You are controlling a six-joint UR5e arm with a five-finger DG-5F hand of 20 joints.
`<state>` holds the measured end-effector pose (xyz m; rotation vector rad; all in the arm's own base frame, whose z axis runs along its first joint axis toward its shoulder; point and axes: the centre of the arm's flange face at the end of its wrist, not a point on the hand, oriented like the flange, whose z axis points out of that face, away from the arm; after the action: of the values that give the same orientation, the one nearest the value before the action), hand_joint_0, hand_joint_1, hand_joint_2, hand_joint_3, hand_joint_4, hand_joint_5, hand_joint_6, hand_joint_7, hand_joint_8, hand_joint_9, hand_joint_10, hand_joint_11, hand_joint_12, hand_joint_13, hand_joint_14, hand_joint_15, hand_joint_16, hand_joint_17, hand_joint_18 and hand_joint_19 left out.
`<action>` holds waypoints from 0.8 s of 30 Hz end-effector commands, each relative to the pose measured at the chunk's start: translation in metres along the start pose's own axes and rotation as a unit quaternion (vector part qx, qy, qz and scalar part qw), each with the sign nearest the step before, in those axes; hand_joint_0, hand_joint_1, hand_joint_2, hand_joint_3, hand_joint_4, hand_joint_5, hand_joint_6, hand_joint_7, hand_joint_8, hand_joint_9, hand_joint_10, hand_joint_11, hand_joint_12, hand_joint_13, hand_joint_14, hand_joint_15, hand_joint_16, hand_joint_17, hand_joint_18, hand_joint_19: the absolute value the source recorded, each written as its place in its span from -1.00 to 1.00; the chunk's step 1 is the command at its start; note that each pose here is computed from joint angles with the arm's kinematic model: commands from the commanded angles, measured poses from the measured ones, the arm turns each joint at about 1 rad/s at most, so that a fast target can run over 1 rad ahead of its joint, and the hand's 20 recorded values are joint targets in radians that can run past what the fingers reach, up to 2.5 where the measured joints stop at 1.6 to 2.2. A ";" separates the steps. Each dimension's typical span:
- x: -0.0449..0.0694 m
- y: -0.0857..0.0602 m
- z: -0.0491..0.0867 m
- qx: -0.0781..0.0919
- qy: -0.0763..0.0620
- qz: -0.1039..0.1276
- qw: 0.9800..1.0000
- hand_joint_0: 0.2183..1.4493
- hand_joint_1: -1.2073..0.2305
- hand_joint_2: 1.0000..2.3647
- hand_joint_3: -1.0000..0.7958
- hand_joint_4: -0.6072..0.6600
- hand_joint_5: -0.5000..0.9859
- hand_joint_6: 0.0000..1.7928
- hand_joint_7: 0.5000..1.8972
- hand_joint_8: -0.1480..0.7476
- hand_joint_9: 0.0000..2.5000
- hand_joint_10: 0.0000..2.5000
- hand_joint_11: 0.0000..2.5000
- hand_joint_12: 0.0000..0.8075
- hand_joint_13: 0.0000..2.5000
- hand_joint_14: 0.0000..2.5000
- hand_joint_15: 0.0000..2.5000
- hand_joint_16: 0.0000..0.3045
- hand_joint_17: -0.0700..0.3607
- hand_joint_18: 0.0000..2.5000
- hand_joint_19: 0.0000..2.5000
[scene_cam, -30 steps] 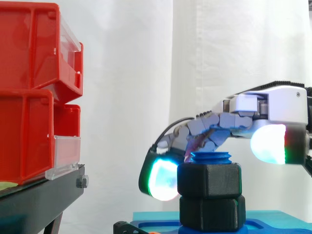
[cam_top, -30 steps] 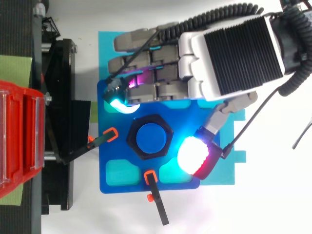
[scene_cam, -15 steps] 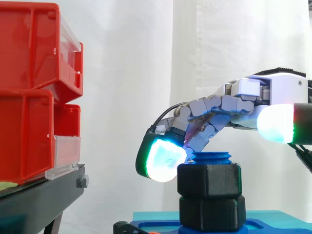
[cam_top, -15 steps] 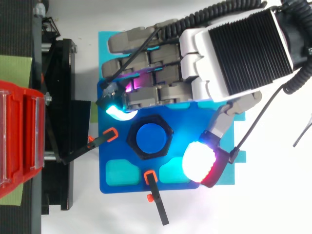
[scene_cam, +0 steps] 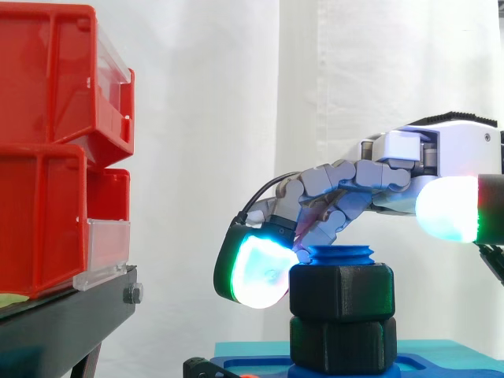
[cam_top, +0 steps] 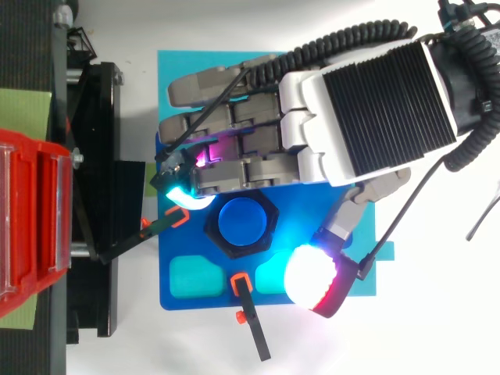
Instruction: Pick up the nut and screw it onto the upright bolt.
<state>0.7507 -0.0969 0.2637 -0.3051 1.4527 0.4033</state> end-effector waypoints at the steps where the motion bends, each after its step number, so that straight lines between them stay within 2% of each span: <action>1: 0.001 0.000 -0.001 0.002 0.005 0.003 1.000 -0.65 0.49 -1.00 -0.44 0.39 -0.43 -0.44 -0.16 -0.11 -0.43 -1.00 -1.00 -0.31 -0.57 -1.00 -1.00 -0.74 -0.26 -0.76 -0.92; 5: 0.003 -0.005 -0.008 0.006 0.018 0.007 1.000 -0.64 0.48 -1.00 -0.44 0.38 -0.40 -0.44 0.01 -0.11 -0.41 -1.00 -1.00 -0.33 -0.55 -1.00 -1.00 -0.74 -0.27 -0.74 -0.91; 10: 0.003 -0.010 -0.011 0.010 0.018 0.003 1.000 -0.62 0.45 -1.00 -0.44 0.32 -0.33 -0.44 0.30 -0.11 -0.32 -1.00 -1.00 -0.40 -0.48 -1.00 -1.00 -0.77 -0.31 -0.64 -0.87; 15: 0.002 -0.018 -0.017 0.016 0.018 0.002 1.000 -0.60 0.42 -1.00 -0.44 0.25 -0.31 -0.36 0.15 -0.11 -0.23 -1.00 -1.00 -0.46 -0.42 -1.00 -1.00 -0.79 -0.33 -0.57 -0.84; 16: 0.001 -0.020 -0.019 0.017 0.017 0.000 1.000 -0.60 0.42 -1.00 -0.44 0.21 -0.30 -0.32 0.04 -0.12 -0.19 -1.00 -1.00 -0.50 -0.37 -1.00 -1.00 -0.79 -0.35 -0.52 -0.82; 21: 0.001 -0.022 -0.020 0.018 0.015 -0.002 1.000 -0.59 0.40 -1.00 -0.44 0.13 -0.29 -0.23 -0.20 -0.16 -0.03 -1.00 -1.00 -0.62 -0.24 -1.00 -0.99 -0.83 -0.40 -0.38 -0.75; 24: 0.001 -0.022 -0.020 0.018 0.015 -0.002 1.000 -0.59 0.42 -1.00 -0.44 0.13 -0.29 -0.24 -0.18 -0.15 -0.03 -1.00 -1.00 -0.61 -0.23 -1.00 -0.99 -0.83 -0.40 -0.37 -0.75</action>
<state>0.7431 -0.1244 0.2599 -0.2864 1.4882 0.3720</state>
